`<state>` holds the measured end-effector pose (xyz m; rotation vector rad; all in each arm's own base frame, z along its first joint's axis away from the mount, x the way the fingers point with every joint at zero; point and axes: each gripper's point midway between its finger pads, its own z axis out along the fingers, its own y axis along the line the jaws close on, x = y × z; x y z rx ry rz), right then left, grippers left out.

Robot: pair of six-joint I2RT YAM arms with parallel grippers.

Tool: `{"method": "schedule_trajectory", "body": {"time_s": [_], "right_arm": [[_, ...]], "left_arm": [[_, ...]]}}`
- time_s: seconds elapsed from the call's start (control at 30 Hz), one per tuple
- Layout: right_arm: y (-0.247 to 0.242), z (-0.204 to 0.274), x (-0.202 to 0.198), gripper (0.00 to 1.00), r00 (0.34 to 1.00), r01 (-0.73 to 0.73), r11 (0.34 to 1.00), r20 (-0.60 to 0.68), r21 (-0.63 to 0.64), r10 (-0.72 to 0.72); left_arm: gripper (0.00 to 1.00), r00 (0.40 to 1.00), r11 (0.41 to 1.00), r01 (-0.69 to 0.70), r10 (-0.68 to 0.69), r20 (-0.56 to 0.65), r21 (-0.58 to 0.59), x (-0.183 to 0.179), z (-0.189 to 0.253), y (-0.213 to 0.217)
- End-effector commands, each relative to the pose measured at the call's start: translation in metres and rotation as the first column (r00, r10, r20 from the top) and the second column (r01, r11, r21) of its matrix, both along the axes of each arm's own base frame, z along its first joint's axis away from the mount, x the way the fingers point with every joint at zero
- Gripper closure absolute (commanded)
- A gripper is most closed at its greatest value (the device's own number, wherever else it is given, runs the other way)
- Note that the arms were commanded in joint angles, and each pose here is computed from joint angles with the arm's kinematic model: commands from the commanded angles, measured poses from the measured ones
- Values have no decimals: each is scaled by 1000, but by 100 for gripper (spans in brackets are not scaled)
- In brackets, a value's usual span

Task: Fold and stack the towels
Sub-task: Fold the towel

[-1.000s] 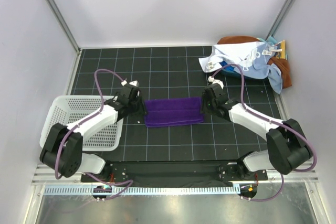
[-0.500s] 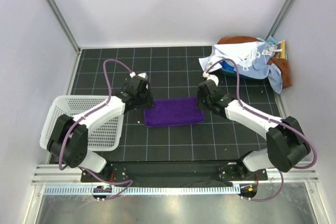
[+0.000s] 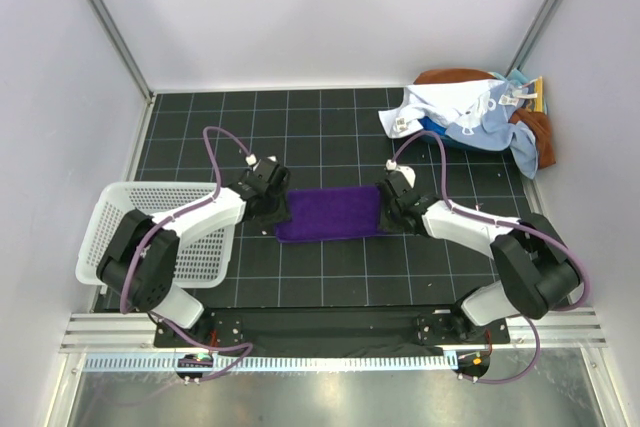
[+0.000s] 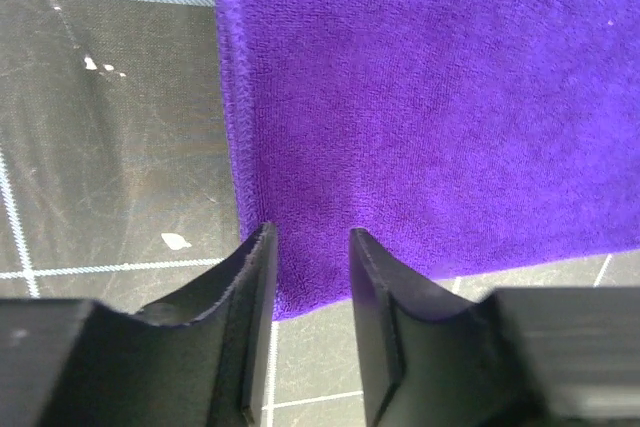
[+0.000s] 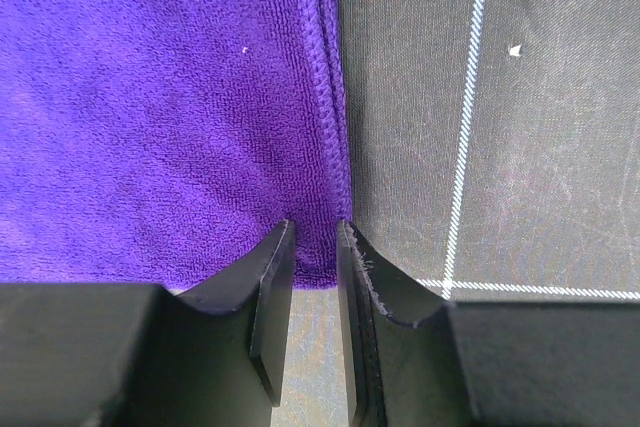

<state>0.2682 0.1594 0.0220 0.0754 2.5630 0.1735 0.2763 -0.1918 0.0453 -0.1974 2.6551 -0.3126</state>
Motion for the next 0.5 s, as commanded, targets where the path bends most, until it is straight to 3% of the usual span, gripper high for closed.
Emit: {"method": "schedule_trajectory", "body": {"time_s": [0.0, 0.23, 0.47], "right_arm": [[7, 5, 8, 69, 999, 12, 999, 39, 31, -13], [8, 14, 7, 69, 998, -3, 999, 55, 43, 1], [7, 30, 9, 69, 996, -8, 999, 88, 51, 3]], "left_arm": [[59, 996, 999, -47, 46, 70, 17, 14, 20, 5], [37, 983, 978, -171, 161, 91, 121, 14, 36, 35], [35, 981, 974, -191, 185, 58, 120, 14, 34, 35]]}}
